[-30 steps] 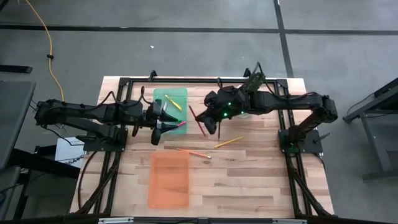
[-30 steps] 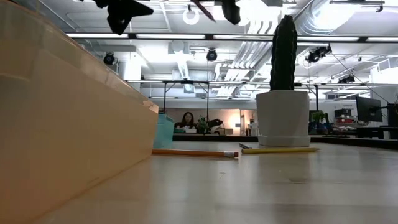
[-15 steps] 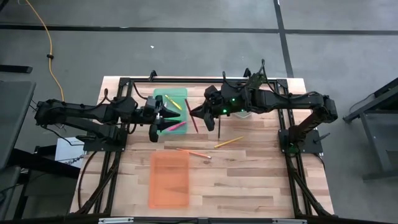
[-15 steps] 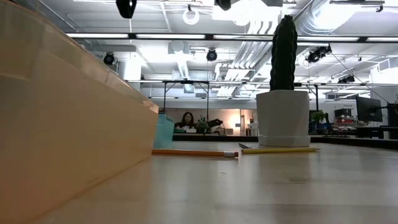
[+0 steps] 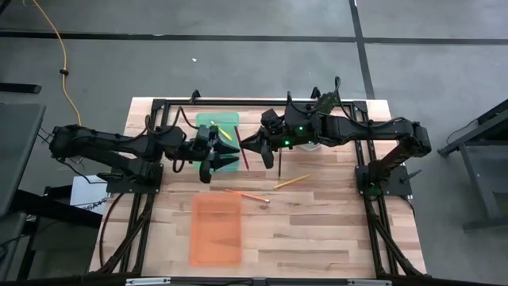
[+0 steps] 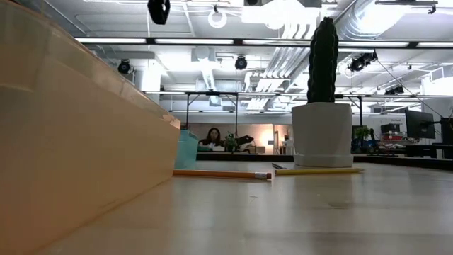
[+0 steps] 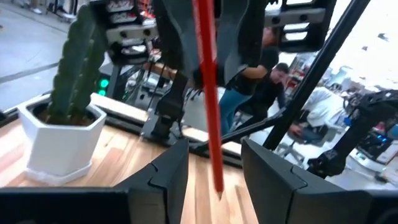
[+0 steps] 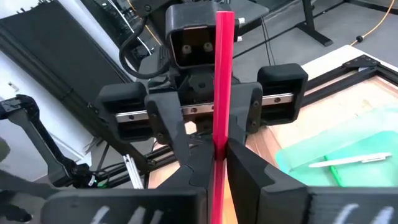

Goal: Sort pens & pencils
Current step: Put the red pencil into the orange bin

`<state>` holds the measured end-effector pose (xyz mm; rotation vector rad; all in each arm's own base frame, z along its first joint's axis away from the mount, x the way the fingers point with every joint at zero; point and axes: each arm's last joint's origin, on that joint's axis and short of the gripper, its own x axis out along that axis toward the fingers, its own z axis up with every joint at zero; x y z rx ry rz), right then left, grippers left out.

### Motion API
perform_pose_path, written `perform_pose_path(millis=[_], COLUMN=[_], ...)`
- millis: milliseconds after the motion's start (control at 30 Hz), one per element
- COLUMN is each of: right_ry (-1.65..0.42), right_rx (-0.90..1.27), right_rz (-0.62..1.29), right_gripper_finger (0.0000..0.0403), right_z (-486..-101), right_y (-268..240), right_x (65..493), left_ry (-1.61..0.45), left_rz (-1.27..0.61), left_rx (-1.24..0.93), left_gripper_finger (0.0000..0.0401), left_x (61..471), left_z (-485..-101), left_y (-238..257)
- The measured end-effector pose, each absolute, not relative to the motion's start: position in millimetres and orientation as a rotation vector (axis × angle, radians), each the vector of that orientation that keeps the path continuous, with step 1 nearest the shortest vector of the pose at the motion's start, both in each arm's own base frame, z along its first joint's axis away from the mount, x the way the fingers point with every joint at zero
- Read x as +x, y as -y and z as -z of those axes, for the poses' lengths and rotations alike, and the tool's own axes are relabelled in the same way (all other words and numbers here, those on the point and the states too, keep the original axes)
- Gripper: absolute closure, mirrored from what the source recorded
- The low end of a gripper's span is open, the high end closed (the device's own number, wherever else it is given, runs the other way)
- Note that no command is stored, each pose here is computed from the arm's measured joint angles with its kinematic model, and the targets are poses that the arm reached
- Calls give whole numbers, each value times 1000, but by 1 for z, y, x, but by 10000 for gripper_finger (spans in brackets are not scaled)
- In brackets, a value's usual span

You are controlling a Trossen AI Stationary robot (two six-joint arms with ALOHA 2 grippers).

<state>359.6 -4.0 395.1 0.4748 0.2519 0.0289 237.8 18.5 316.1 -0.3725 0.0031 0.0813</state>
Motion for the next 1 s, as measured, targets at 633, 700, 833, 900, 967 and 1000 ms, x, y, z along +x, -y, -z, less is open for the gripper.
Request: perform_pose_path(millis=[633,700,833,900,967,1000], right_ry=[-233,-233,-234,-234,-235,-235], right_rx=[445,445,445,445,445,445], right_rz=[-57,-57,-57,-57,-57,-57], right_gripper_finger=[378,378,378,378,378,378], right_z=[-397,-397,-397,-397,-397,-397], right_y=[-3,-3,-3,-3,-3,-3], right_x=[360,360,360,360,360,360], left_ry=[69,62,69,67,83,93], left_rz=[-66,-66,-62,-62,-59,-57], left_rx=[-396,-398,-400,-399,-398,-398], left_gripper_finger=[264,264,264,264,264,264], left_x=[241,243,243,243,243,243], left_z=[-321,-319,-320,-320,-321,-322], left_y=[-19,-19,-19,-19,-19,-19])
